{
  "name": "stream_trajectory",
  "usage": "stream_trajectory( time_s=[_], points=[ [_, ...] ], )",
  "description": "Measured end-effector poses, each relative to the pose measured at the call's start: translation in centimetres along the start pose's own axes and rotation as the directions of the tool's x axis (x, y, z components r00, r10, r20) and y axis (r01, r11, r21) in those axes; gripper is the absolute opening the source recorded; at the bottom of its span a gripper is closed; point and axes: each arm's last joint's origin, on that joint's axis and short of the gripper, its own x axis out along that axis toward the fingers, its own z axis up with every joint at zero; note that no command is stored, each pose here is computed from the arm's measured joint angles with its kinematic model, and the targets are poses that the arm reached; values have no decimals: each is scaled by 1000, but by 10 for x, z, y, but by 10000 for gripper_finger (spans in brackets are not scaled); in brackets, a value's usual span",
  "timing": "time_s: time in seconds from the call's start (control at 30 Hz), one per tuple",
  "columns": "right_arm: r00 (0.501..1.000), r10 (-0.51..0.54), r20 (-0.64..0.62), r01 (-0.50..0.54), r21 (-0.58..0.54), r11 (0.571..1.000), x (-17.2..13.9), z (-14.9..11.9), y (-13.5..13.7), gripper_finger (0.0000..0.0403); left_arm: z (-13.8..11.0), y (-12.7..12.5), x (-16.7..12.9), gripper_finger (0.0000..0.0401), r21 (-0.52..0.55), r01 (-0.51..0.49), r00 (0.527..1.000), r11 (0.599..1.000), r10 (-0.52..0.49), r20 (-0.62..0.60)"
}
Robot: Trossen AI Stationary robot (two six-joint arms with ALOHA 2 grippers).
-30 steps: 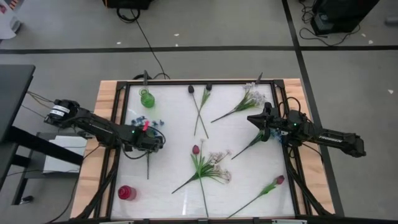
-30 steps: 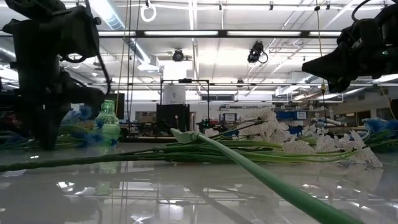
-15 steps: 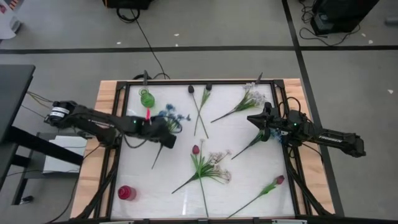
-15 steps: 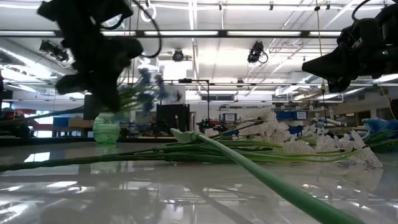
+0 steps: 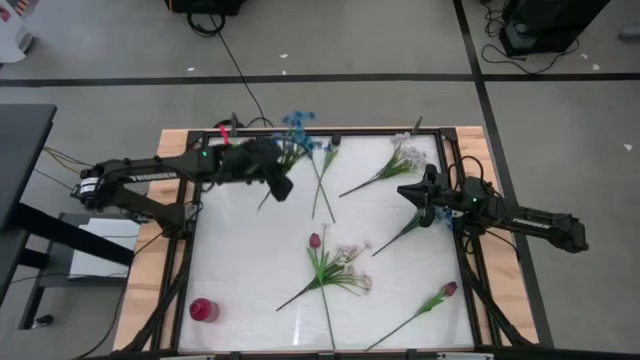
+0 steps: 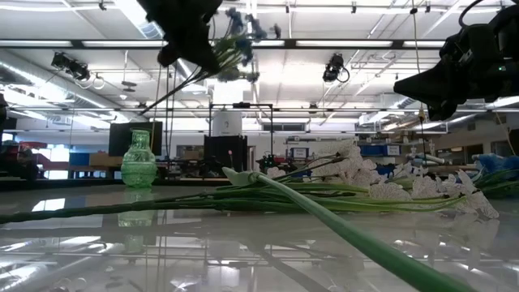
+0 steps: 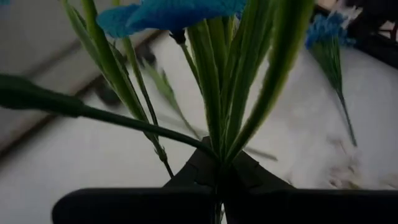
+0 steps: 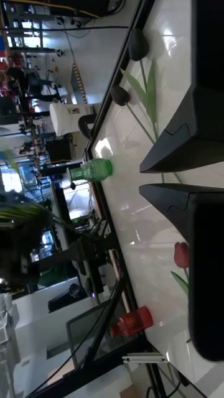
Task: Sort flowers into vase by color
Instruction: Put the left blue flowers into the green vase
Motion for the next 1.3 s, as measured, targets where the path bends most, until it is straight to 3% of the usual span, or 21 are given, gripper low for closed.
stream_trajectory(
  time_s=[0.1,0.37,0.63,0.83,1.0,1.17,1.3],
  points=[
    [1000,0,0,0,0,1000,0,0,0,49,14,14,-2,9,60,-36,998,998,34,45],
    [1000,0,0,0,0,1000,0,0,0,49,32,64,-29,9,47,-179,971,983,169,170],
    [1000,0,0,0,0,1000,0,0,0,49,45,97,-59,9,-47,-333,874,942,327,359],
    [1000,0,0,0,0,1000,0,0,0,49,8,115,-51,9,-164,-351,779,922,385,495],
    [1000,0,0,0,0,1000,0,0,0,49,-26,117,-44,9,-151,-345,735,926,367,571],
    [1000,0,0,0,0,1000,0,0,0,49,-36,114,-55,9,-95,-384,684,919,351,639],
    [1000,0,0,0,0,1000,0,0,0,49,-42,117,-64,9,-138,-429,675,893,418,608]
  ],
)
